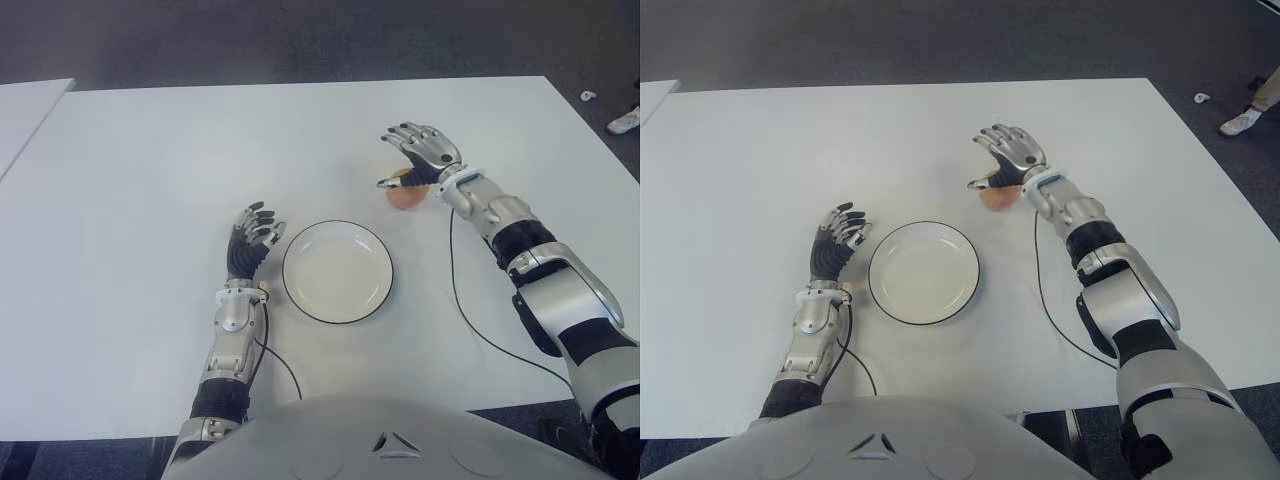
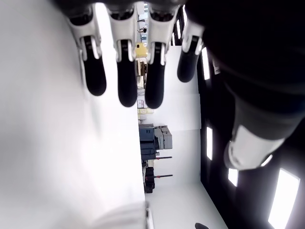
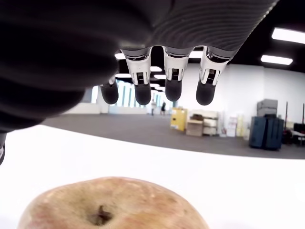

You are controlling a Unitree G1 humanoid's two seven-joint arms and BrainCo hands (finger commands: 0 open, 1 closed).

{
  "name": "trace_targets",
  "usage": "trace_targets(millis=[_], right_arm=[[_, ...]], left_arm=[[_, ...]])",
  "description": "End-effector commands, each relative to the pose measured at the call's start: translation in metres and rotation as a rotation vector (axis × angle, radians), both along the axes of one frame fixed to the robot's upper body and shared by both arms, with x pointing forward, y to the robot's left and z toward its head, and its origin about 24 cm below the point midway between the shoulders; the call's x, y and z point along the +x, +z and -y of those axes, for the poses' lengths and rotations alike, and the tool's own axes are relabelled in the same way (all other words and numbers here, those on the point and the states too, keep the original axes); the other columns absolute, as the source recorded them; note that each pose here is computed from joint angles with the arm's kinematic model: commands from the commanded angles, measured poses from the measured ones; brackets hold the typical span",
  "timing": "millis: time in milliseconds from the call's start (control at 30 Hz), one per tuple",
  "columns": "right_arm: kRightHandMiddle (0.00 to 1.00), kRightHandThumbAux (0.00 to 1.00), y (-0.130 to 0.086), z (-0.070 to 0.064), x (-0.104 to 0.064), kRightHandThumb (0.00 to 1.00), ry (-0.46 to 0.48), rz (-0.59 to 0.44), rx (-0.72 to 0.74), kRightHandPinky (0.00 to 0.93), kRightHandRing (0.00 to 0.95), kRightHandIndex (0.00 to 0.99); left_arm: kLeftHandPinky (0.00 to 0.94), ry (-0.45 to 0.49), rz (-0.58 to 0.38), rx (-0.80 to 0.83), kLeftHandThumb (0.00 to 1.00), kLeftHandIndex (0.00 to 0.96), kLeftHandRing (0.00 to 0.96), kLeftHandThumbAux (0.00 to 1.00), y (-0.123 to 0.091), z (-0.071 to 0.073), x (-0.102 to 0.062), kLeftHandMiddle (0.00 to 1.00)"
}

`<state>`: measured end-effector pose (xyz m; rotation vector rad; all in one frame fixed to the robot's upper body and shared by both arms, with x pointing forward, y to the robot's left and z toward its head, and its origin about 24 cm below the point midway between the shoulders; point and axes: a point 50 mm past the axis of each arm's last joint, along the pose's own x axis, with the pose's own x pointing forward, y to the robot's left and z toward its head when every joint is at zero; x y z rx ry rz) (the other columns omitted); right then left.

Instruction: Put the apples into the plate.

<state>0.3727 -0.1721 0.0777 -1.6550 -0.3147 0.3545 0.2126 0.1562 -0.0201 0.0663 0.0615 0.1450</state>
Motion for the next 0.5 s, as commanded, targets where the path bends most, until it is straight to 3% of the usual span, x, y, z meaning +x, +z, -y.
trace_targets(millis=[33, 500], right_arm=[[0.000, 0.277, -0.0001, -0.0018, 0.0030, 0.264, 0.011, -0.047, 0.006, 0.000, 0.000, 0.000], [0.000, 0.254, 0.0001, -0.0079, 0.0077, 0.259, 0.001, -0.107, 0.077, 0.000, 0.000, 0.000]], left_arm=[[0.327, 0.015, -0.064, 0.008, 0.224, 0.223, 0.331, 0.655, -0.0101, -0.0021, -0.0089, 0.331], [0.321, 0.025, -0.064, 0.007, 0.214, 0.212, 0.330, 0.659, -0.0098, -0.0024, -0.0115, 0.327]])
